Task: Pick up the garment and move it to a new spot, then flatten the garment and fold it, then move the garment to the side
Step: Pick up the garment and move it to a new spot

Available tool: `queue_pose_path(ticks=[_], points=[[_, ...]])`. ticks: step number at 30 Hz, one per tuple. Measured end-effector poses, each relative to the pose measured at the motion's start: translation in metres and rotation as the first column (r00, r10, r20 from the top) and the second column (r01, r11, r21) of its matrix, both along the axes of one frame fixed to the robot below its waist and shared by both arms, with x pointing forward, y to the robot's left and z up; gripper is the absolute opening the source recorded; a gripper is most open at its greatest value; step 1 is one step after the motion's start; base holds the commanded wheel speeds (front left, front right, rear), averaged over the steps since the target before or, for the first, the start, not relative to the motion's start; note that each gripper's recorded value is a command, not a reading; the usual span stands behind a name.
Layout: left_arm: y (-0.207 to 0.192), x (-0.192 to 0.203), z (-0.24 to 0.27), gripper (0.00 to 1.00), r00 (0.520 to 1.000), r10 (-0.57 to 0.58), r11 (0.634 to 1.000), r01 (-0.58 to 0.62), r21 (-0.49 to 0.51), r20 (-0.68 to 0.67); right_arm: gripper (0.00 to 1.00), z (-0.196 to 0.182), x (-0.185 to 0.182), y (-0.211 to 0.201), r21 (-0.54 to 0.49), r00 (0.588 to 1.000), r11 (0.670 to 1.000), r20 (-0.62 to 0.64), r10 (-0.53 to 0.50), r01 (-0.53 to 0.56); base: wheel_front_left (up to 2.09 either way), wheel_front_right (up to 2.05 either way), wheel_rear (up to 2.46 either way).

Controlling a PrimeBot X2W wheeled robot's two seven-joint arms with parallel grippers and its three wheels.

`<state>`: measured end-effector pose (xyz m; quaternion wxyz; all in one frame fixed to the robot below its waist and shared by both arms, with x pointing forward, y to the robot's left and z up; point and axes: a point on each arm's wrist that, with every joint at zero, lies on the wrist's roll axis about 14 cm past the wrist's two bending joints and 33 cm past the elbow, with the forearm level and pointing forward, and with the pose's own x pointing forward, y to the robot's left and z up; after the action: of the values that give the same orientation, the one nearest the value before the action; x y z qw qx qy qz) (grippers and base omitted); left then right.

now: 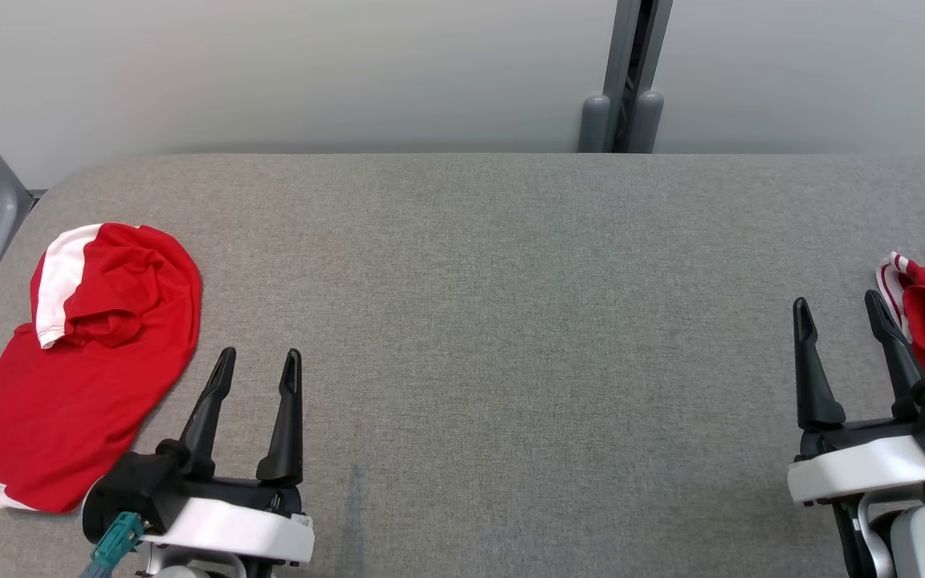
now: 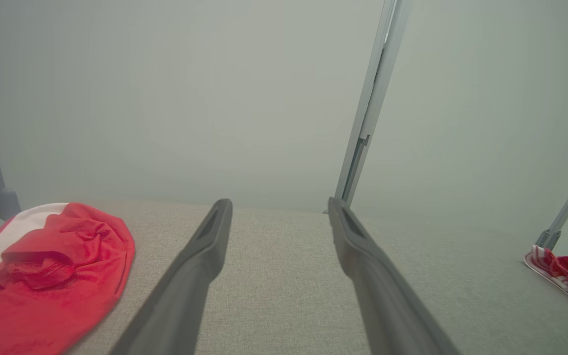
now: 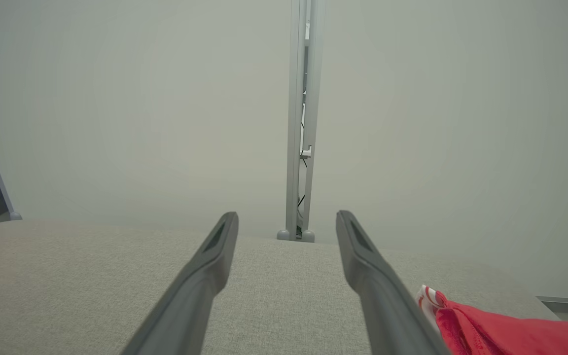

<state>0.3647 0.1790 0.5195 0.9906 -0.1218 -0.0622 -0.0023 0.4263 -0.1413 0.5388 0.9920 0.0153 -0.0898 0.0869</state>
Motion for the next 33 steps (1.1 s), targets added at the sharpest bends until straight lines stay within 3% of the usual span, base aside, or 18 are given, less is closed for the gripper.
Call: queue_pose_path(ticks=[33], points=[[-0.0027,0.0032,-0.0039,1.0,1.0,-0.005,1.0,0.005,0.0,-0.013,1.0,-0.0074,0.0007,0.0021,0.002,1.0,1.0,-0.021,0.005,-0.005,0.0,0.0,0.0]])
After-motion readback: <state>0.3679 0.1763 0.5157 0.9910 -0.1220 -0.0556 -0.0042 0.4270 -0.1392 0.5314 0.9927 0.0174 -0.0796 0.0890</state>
